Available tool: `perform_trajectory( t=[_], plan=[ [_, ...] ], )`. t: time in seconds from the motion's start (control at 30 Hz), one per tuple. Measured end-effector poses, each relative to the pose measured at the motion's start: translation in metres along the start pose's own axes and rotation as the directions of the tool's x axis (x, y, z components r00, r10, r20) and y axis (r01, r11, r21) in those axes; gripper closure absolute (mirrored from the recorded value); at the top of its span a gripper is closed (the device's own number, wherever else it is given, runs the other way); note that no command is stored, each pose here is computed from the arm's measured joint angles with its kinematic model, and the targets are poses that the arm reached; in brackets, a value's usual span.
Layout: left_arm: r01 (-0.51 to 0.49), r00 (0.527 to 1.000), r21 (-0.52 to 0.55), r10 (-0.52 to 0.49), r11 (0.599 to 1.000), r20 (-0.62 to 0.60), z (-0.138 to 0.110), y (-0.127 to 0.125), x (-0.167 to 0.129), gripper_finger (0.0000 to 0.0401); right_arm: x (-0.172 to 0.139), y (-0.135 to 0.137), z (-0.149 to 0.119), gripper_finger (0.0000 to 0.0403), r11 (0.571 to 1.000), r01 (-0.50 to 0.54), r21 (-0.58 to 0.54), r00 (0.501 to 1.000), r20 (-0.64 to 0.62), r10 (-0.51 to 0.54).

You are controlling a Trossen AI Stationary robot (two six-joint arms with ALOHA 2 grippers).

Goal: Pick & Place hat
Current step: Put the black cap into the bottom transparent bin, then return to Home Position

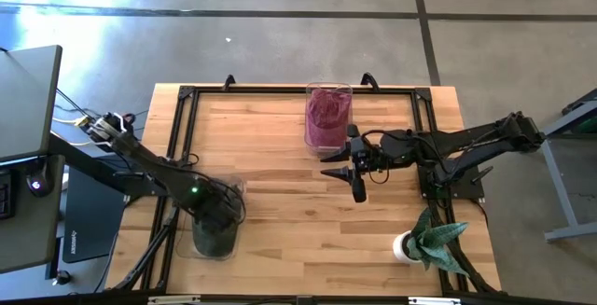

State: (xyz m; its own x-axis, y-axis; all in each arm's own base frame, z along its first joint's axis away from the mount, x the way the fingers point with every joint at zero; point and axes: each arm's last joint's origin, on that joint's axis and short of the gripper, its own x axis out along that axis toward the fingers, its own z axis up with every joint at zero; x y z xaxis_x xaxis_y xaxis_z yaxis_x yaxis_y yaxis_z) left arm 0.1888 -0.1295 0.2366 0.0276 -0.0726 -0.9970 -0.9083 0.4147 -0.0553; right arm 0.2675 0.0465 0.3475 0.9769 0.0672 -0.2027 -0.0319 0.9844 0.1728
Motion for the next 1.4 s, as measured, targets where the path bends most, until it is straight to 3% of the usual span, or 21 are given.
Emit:
perform_trajectory(
  t=[0.2, 0.47, 0.63, 0.77, 0.83, 0.93, 1.0, 1.03, 1.13, 1.27, 1.4],
  plan=[
    [-0.013, 0.998, -0.095, 0.018, 0.995, 0.054, 0.004, 0.01, 0.032, 0.0401, 0.0, 0.0, 0.0, 0.0261, 1.0, 0.001, 0.0, 1.0, -0.002, -0.001],
    [-0.07, 0.996, -0.035, 0.073, 0.997, 0.06, -0.011, 0.024, 0.03, 0.0401, 0.0, 0.0, 0.0, 0.0261, 1.0, 0.001, 0.002, 1.0, -0.003, -0.001],
    [0.034, 0.999, -0.028, -0.033, 0.999, 0.03, -0.02, 0.027, 0.0, 0.0401, 0.0, 0.0, 0.0, 0.0261, 1.0, 0.004, 0.003, 1.0, -0.002, -0.004],
    [0.129, 0.988, -0.058, -0.123, 0.99, 0.092, -0.017, 0.029, -0.039, 0.0401, 0.0, -0.001, 0.0, 0.0261, 1.0, 0.024, 0.001, 1.0, 0.002, -0.024],
    [0.224, 0.962, -0.092, -0.204, 0.97, 0.184, -0.015, 0.028, -0.057, 0.0401, 0.0, -0.001, 0.0, 0.0261, 0.999, 0.035, 0.001, 0.999, 0.004, -0.035],
    [0.399, 0.857, -0.074, -0.343, 0.914, 0.386, -0.01, 0.021, -0.07, 0.0401, 0.0, -0.001, 0.0, 0.0261, 0.999, 0.036, 0.001, 0.999, 0.005, -0.036],
    [0.462, 0.797, -0.049, -0.391, 0.886, 0.46, -0.005, 0.014, -0.071, 0.0401, 0.0, -0.001, 0.0, 0.0261, 0.999, 0.036, 0.0, 0.999, 0.005, -0.036],
    [0.471, 0.789, -0.044, -0.399, 0.881, 0.467, -0.001, 0.009, -0.067, 0.0401, 0.0, -0.001, 0.0, 0.0261, 0.999, 0.036, 0.0, 0.999, 0.005, -0.036],
    [0.453, 0.823, -0.018, -0.41, 0.891, 0.393, 0.007, -0.011, -0.046, 0.0401, -0.003, -0.001, 0.002, 0.0261, 1.0, 0.023, 0.014, 1.0, 0.014, -0.023],
    [0.414, 0.894, 0.075, -0.421, 0.907, 0.156, 0.006, -0.031, -0.023, 0.0401, -0.015, -0.001, 0.01, 0.0261, 0.999, 0.015, 0.03, 0.998, 0.054, -0.016],
    [0.315, 0.949, 0.15, -0.306, 0.937, -0.077, -0.003, -0.04, 0.0, 0.0401, -0.026, -0.001, 0.016, 0.0261, 0.999, 0.016, 0.036, 0.996, 0.089, -0.019]
  ],
)
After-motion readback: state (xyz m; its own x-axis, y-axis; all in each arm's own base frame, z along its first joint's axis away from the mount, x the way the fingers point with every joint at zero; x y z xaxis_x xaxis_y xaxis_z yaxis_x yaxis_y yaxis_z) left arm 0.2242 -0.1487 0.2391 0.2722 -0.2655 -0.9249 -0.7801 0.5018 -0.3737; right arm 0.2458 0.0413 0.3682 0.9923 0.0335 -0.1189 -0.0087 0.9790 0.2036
